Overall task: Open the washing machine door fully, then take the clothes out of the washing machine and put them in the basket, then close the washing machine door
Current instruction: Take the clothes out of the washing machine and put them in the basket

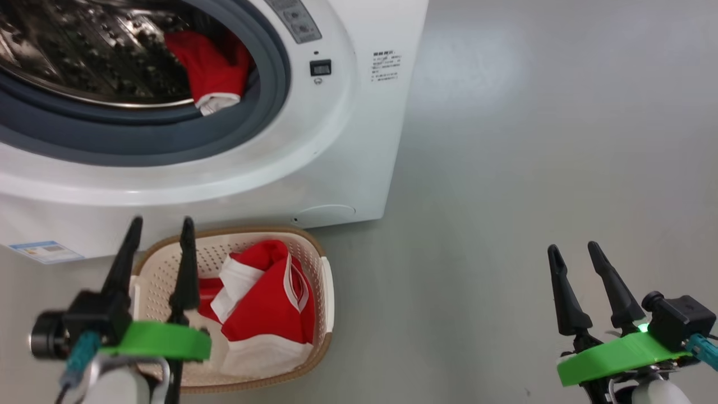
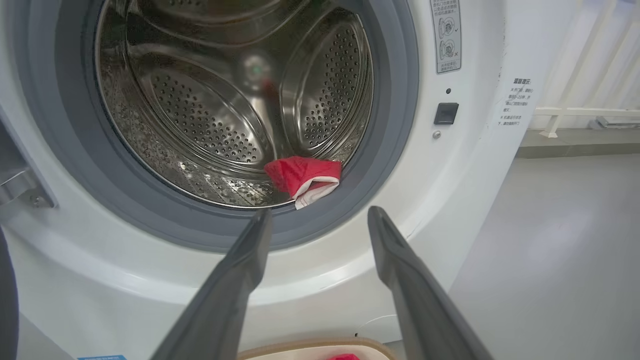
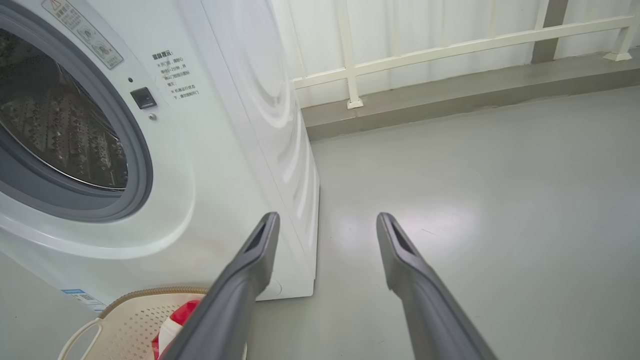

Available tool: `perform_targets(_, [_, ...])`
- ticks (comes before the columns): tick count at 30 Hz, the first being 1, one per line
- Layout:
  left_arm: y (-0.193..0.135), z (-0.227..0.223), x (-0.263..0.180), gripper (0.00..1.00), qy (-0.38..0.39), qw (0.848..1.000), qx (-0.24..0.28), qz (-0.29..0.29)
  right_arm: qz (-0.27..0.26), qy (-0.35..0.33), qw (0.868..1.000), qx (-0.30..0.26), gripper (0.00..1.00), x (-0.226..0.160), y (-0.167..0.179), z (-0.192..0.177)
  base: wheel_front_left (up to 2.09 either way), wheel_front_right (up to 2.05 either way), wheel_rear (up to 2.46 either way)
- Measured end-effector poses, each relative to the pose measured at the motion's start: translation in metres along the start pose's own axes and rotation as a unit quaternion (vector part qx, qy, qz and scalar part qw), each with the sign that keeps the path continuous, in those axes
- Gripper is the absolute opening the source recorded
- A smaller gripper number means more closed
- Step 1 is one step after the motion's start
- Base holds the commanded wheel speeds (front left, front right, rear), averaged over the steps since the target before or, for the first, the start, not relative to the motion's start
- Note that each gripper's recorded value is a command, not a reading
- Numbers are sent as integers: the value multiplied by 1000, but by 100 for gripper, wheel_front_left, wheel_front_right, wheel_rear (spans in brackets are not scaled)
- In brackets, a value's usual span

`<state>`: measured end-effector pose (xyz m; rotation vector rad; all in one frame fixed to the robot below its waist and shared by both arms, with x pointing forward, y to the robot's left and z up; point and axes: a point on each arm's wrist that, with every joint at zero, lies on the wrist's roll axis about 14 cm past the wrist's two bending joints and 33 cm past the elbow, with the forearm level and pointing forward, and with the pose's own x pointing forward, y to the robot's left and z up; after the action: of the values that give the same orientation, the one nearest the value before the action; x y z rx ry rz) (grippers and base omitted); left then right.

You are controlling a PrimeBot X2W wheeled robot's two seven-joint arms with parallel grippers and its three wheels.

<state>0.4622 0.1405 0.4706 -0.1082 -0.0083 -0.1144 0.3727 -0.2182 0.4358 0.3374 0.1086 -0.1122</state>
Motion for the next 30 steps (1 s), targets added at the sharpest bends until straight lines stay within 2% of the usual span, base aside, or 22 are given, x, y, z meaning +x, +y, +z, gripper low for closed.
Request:
perform_targets(12, [-13, -17, 108, 100, 7, 998, 38, -47, -19, 15, 1000, 5, 100, 32, -9, -16, 0, 0, 0])
perform_targets(23, [-20, -53, 171, 100, 45, 994, 65, -69, -46, 35, 998, -3, 100, 44, -28, -32, 0, 0, 0])
perform_targets(30, [-20, -76, 197, 100, 70, 991, 84, -75, -53, 40, 998, -9, 100, 54, -35, -38, 0, 0, 0])
